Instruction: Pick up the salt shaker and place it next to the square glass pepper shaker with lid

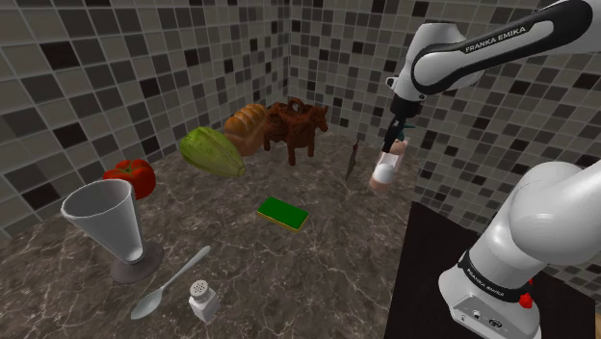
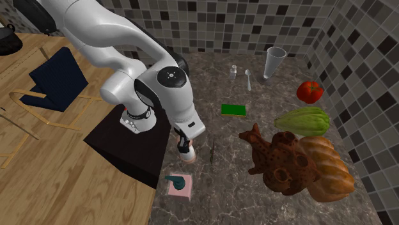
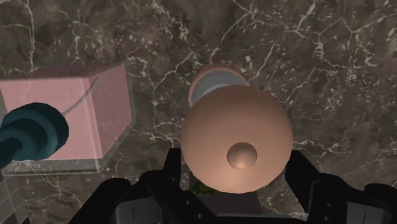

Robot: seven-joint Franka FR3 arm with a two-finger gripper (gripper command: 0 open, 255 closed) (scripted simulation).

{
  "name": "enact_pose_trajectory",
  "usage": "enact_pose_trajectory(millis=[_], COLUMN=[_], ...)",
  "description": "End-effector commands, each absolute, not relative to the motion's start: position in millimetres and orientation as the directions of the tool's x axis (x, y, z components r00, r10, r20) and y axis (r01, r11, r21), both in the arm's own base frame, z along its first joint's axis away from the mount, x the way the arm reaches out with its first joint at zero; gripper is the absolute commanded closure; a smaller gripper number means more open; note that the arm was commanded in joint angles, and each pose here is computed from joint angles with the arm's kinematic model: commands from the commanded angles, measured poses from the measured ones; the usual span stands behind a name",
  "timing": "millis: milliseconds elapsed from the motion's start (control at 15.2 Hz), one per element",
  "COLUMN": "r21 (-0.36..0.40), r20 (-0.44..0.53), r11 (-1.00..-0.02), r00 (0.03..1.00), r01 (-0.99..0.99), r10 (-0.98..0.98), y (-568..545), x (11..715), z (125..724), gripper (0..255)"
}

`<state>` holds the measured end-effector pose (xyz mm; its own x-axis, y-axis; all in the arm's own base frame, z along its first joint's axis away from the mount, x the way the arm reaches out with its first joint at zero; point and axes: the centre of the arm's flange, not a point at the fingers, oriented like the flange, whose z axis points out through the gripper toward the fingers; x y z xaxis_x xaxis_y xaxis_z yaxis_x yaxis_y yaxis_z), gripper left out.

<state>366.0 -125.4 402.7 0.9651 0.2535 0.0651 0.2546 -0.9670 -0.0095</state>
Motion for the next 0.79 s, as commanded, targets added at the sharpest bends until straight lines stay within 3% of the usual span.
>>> enact_pose_trajectory(millis=[0,726], r21=[-0.01,-0.01], r20=[0.065,0.065], r11=[-0.967,-0.967], r00=[0.965,0.965], r01=[0.255,0.255], r10=[0.253,0.253], y=[-125.3,-125.3], x=[366.3,366.3], z=[411.6,469.7], gripper=[255,255])
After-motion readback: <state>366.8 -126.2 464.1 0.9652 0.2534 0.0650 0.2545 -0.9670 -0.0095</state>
